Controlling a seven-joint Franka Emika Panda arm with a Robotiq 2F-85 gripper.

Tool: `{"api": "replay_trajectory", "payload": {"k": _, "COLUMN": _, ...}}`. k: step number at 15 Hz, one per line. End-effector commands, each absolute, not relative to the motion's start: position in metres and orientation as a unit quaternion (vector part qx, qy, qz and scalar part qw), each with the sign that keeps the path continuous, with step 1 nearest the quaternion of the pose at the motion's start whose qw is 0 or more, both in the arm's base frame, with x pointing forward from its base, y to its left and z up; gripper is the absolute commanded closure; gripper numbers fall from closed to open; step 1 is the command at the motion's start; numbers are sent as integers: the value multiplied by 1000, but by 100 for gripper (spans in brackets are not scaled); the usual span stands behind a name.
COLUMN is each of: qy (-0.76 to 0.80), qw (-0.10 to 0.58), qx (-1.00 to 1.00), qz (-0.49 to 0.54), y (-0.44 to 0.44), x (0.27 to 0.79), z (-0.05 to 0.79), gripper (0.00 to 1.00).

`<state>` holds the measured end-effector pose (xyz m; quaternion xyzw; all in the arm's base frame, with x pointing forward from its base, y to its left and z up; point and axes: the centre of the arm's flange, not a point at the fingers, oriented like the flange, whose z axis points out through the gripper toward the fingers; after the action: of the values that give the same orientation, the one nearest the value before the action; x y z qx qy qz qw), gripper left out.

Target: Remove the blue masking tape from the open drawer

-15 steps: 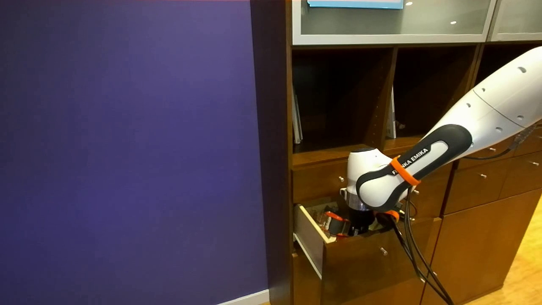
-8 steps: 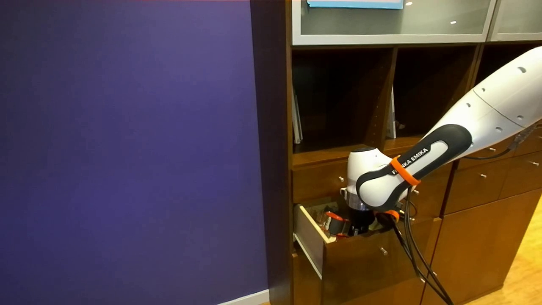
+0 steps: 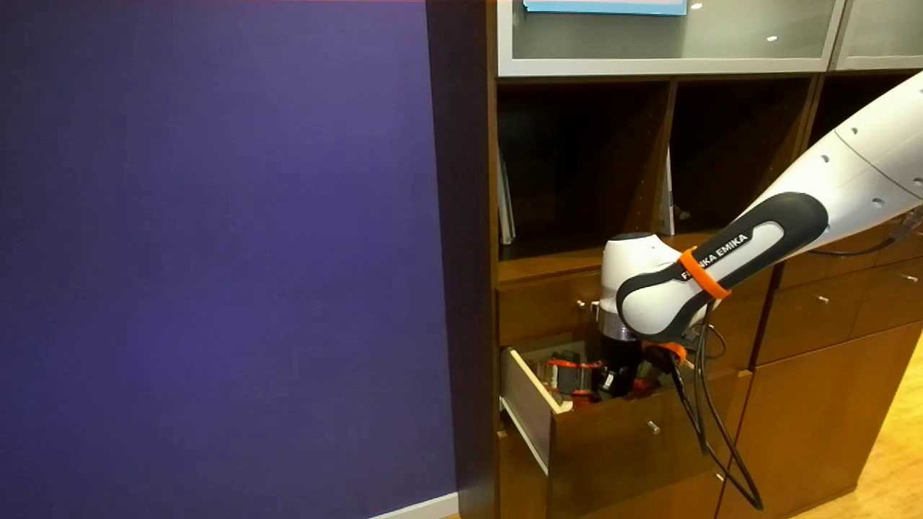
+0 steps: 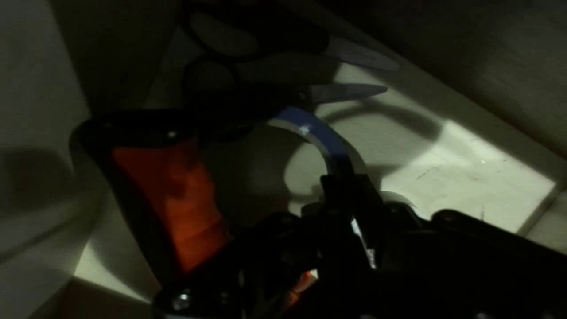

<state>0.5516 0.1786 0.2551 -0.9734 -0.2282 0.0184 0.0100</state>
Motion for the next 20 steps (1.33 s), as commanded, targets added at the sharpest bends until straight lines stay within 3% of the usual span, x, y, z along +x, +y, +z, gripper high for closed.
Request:
{"api": "replay_trajectory", "payload": {"k": 1, "qy": -198, "qw": 7, "qx": -980, "qz": 1, "y": 165, "x": 532, "z": 292, "gripper": 97}}
{"api": "replay_trajectory", "payload": {"k": 12, "qy": -186, "qw": -34, "qx": -979, "qz": -76, "y": 166, "x": 508, "z": 351, "gripper": 97}}
{"api": "replay_trajectory", "payload": {"k": 20, "qy": -234, "qw": -37, "qx": -971, "qz": -33, "y": 169, "x": 499, "z": 357, "gripper": 97}}
